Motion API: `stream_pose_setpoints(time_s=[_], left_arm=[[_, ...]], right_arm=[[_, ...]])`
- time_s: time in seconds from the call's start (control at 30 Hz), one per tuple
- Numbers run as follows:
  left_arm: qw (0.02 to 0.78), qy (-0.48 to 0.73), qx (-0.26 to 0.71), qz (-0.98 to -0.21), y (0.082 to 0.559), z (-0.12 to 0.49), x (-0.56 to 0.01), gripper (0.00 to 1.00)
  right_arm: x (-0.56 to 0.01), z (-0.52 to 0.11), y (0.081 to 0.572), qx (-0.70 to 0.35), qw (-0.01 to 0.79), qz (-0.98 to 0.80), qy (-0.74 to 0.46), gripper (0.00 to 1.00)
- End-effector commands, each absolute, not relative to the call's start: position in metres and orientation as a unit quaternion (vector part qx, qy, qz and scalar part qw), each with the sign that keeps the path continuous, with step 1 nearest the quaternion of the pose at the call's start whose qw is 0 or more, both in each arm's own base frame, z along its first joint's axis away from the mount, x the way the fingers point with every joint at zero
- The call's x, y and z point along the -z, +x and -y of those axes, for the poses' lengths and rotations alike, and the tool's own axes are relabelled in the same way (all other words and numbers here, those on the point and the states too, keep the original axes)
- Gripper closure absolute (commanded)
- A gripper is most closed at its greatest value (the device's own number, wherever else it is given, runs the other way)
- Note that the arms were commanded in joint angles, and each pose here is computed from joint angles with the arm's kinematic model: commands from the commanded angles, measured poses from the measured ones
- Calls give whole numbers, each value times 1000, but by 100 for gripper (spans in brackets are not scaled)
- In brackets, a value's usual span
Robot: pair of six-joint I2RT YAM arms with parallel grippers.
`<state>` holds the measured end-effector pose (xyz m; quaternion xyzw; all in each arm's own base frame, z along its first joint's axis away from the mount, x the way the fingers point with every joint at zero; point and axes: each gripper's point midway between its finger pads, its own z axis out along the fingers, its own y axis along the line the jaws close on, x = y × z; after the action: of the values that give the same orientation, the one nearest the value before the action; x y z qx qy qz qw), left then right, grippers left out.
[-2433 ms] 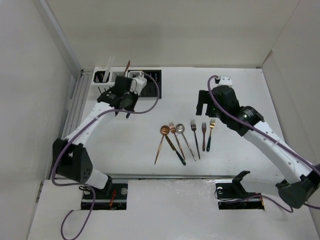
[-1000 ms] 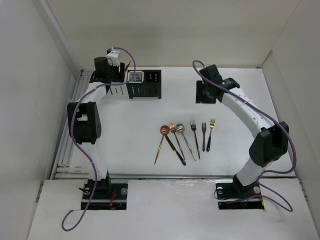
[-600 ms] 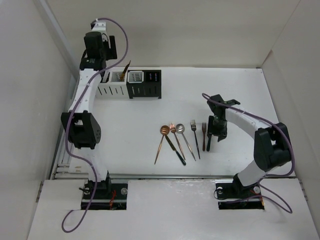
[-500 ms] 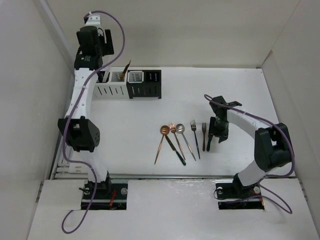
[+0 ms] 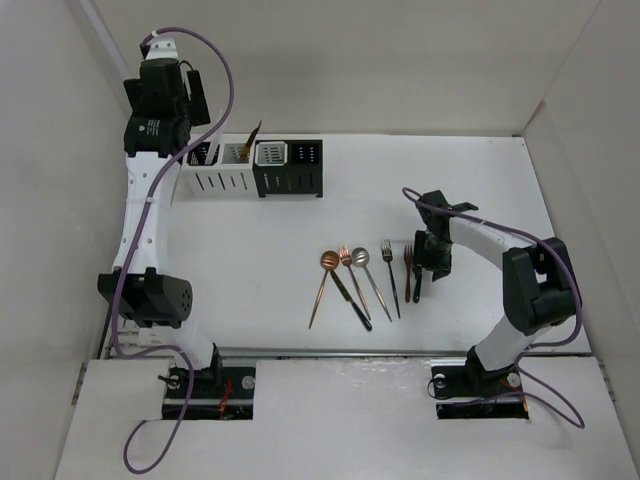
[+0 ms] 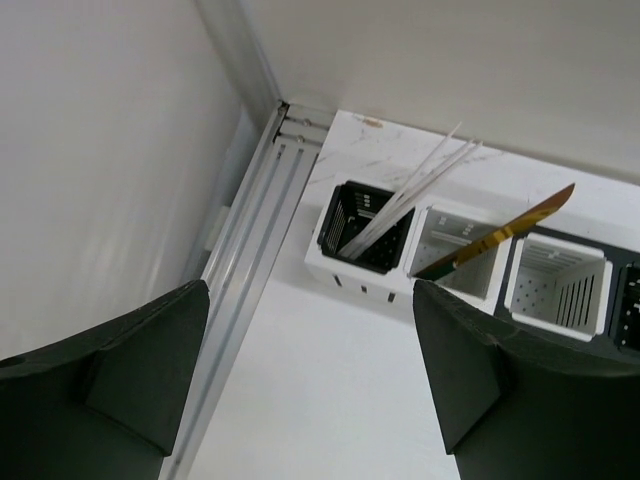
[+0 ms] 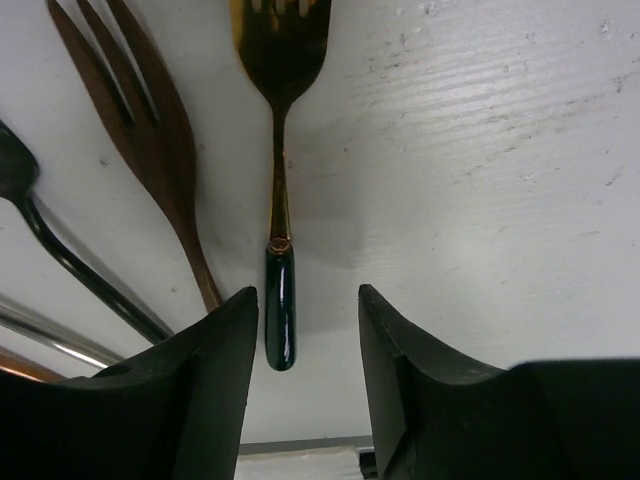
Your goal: Sort the eating utensils into containers
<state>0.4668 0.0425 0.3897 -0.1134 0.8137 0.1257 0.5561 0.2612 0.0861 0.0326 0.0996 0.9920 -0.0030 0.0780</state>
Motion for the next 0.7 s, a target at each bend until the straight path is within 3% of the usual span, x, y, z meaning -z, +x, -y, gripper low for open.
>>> stream_pose_setpoints(time_s=[0.0,0.23,0.3,0.4,0.57,0.67], left_arm=[[568,-131,-130,-802,442,-48,-407,19],[571,-145,-143,-795,426,-66,-412,18],[575,-150,-145,-791,418,-72,-417,18],[575,-151,-145,-791,415,-72,-417,18],[577,-143,-135,-793,411,-67,-417,18],[576,-147,-138,-792,411,-72,-417,18]], right_arm=[[-29,-76,260,20,80,-991,106,50],[-11,-87,258,11,55,-996,76,66],[-5,-86,256,16,44,-996,70,84],[0,-79,258,33,40,-996,75,100],[-24,-59,274,82,76,-991,78,100],[-97,-50,313,120,188,-971,90,100]])
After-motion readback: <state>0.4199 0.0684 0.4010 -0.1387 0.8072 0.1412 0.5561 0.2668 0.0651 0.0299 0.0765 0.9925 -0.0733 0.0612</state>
